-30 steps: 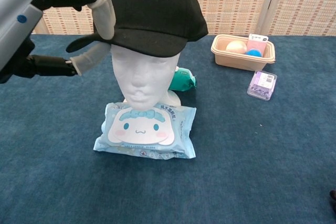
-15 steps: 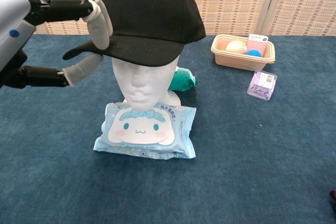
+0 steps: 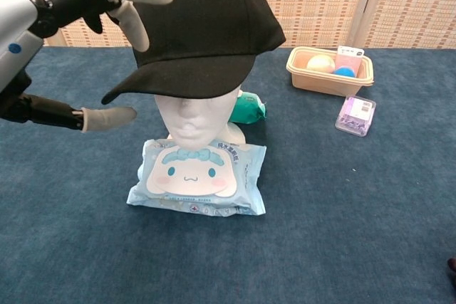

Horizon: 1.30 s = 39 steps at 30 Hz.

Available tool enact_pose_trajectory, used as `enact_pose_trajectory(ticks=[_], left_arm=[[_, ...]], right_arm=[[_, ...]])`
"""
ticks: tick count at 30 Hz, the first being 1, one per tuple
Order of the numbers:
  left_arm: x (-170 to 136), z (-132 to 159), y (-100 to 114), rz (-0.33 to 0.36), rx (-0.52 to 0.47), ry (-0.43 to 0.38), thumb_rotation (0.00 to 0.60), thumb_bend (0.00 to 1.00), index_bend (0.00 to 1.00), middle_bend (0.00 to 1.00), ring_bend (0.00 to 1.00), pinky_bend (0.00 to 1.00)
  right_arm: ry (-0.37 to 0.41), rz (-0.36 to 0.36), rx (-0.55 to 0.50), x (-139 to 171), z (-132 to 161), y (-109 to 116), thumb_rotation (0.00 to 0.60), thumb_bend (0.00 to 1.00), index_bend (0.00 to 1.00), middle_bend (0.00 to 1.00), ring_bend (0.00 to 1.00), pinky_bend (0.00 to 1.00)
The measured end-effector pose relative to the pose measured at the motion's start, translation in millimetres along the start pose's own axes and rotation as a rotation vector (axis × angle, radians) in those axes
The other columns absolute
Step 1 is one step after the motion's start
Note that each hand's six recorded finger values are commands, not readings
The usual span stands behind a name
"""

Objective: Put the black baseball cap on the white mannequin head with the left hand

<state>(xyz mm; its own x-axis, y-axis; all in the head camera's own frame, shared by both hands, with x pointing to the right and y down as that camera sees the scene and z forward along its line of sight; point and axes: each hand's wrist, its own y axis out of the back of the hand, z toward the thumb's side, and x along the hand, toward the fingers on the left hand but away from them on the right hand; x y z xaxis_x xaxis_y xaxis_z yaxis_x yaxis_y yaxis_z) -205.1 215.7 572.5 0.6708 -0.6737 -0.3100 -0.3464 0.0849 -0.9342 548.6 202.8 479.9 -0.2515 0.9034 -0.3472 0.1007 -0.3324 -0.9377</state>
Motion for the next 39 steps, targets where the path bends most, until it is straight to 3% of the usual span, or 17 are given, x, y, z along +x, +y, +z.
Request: enact_pose_trajectory(ticks=[11, 23, 39], left_arm=[[-7.4, -4.4, 8.1, -0.006, -0.004, 0.016, 0.6, 0.0, 0.19, 0.43, 0.36, 0.43], [-38.4, -27.6, 17.4, -0.095, 0.045, 0.071, 0.6, 0.0, 0.19, 0.38, 0.35, 0.43], [-76.0, -89.0, 21.9, -0.18, 0.171, 0.221, 0.6, 0.0, 0.27, 0.38, 0.35, 0.43]], right_arm=[[0.0, 0.001, 0.002, 0.2, 0.4, -0.3, 0.6, 0.1, 0.33, 0.36, 0.31, 0.38], [0.003, 0.004, 0.01, 0.3, 2.5, -2.1, 0.6, 0.1, 0.33, 0.36, 0.31, 0.38], [0.013, 0.011, 0.023, 1.1, 7.7, -5.5, 0.6, 0.1, 0.33, 0.36, 0.31, 0.38]])
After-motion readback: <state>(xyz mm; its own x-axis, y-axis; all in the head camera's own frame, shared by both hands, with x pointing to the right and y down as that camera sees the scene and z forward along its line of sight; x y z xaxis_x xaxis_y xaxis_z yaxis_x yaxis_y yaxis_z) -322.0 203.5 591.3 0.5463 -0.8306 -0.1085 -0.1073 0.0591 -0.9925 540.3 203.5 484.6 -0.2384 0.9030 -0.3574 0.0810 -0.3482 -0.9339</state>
